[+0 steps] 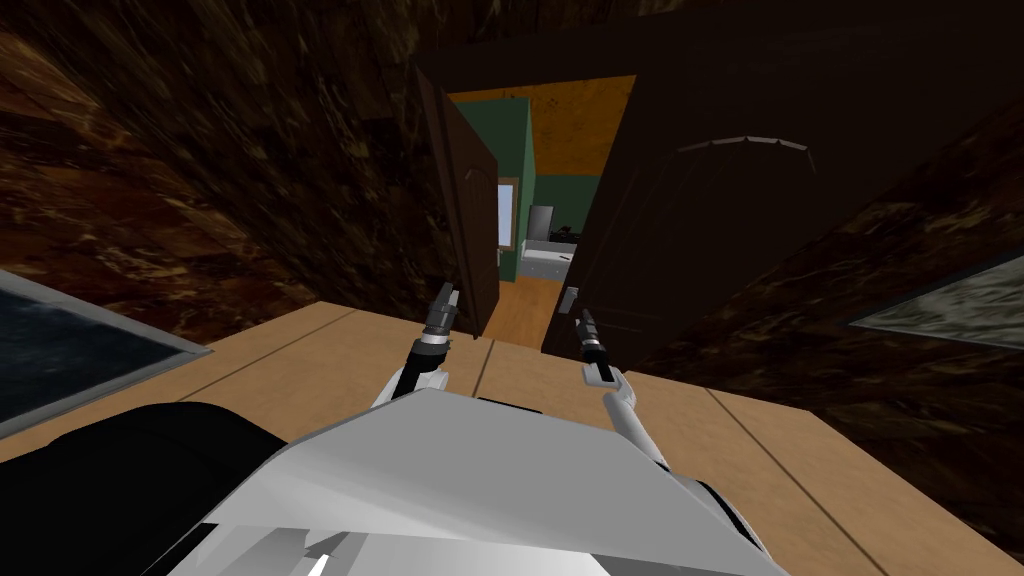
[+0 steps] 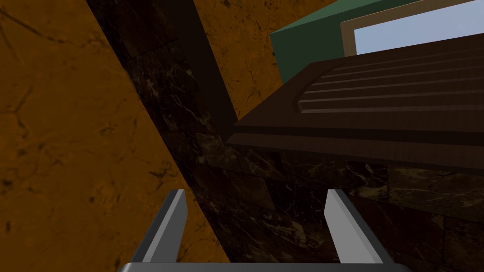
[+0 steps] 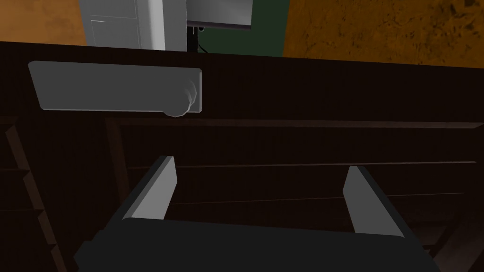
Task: Push the door open
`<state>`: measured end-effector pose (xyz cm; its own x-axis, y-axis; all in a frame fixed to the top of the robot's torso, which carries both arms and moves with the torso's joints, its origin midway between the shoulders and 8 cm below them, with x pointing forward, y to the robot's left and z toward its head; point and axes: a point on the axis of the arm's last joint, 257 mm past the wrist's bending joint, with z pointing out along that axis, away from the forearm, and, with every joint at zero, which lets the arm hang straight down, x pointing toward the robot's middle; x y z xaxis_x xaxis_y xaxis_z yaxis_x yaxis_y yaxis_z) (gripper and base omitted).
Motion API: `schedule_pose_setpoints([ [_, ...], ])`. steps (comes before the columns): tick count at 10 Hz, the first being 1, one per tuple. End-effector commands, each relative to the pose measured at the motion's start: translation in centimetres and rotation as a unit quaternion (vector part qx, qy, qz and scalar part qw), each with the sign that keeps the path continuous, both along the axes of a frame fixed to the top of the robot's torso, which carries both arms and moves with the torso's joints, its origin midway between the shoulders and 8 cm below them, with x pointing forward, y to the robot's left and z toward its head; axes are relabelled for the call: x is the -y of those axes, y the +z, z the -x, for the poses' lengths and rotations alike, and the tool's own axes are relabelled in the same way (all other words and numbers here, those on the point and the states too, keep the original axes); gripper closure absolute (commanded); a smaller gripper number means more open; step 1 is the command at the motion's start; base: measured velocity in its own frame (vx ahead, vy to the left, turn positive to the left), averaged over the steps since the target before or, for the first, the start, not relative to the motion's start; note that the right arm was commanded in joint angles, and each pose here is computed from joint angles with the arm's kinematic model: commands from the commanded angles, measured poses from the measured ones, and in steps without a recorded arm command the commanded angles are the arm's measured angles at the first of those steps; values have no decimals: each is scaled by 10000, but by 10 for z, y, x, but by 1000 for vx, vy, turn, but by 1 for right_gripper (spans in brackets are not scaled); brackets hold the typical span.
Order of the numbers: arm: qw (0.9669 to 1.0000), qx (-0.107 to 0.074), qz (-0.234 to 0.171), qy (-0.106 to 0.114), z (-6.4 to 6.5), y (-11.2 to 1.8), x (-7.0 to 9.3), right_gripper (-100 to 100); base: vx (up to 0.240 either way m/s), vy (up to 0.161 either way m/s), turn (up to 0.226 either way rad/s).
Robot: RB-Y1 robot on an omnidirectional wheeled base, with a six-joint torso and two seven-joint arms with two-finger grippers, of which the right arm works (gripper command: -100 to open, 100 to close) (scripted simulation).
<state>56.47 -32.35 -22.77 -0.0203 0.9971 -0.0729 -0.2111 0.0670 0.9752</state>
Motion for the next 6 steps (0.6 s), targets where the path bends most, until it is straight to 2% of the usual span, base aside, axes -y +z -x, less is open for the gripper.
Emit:
schedule_pose_setpoints([
  [1, 9999, -122, -25, -37, -1, -10, 5, -100, 47, 1, 17],
  [2, 9997, -239, -61, -83, -5, -18, 12, -100, 53, -6, 20],
  [4, 9994, -303, -95, -118, -10, -21, 19, -100, 51, -1, 18],
  [6, 9988, -448, -132, -178, -12, -32, 27, -100, 48, -6, 18],
])
